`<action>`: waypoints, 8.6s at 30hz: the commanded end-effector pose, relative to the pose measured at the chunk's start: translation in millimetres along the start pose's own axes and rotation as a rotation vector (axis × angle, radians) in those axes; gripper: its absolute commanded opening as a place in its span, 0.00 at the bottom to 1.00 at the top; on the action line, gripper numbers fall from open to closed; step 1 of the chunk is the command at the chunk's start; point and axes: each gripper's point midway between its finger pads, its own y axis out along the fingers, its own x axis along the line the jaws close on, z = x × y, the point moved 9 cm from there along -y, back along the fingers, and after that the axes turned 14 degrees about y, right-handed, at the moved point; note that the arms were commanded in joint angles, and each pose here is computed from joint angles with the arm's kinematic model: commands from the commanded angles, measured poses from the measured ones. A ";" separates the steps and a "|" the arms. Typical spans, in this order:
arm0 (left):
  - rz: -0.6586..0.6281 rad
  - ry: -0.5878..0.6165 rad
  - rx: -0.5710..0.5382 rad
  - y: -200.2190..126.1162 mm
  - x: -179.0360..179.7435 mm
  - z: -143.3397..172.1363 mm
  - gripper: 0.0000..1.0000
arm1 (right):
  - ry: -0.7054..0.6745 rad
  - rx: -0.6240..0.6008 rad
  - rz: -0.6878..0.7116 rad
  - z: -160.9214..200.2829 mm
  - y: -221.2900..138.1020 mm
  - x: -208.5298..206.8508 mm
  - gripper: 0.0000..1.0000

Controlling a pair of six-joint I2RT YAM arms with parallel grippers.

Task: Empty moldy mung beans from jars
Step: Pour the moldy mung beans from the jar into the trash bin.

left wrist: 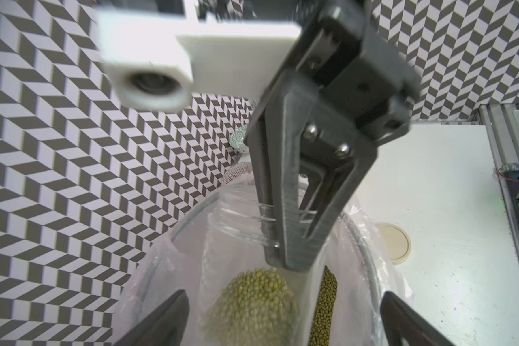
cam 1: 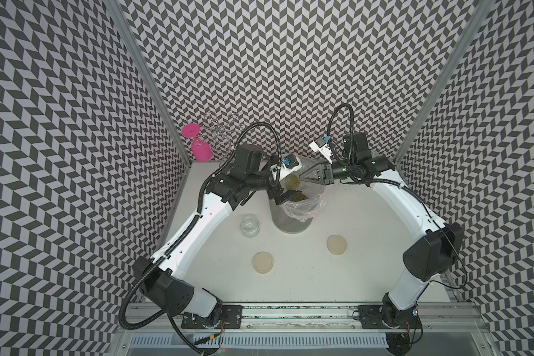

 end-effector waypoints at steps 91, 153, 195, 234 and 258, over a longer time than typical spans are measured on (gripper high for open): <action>0.144 -1.556 -0.636 31.0 35.4 20.6 0.62 | -0.461 -0.321 0.029 55.8 25.2 59.3 0.82; -0.618 -0.596 0.041 55.4 26.2 -1.5 0.65 | -0.433 -0.550 0.209 96.3 -69.5 80.5 0.89; -1.064 -0.096 0.660 101.3 -16.2 -27.1 0.65 | -0.378 -0.655 0.275 93.2 -86.5 75.7 0.90; -0.198 -0.938 -0.151 14.2 46.3 -12.2 0.70 | -0.369 -0.671 0.273 103.2 -91.2 71.3 0.91; -0.479 -0.567 -0.461 -15.1 -8.8 -28.2 0.66 | -0.366 -0.672 0.288 103.3 -93.7 68.7 0.91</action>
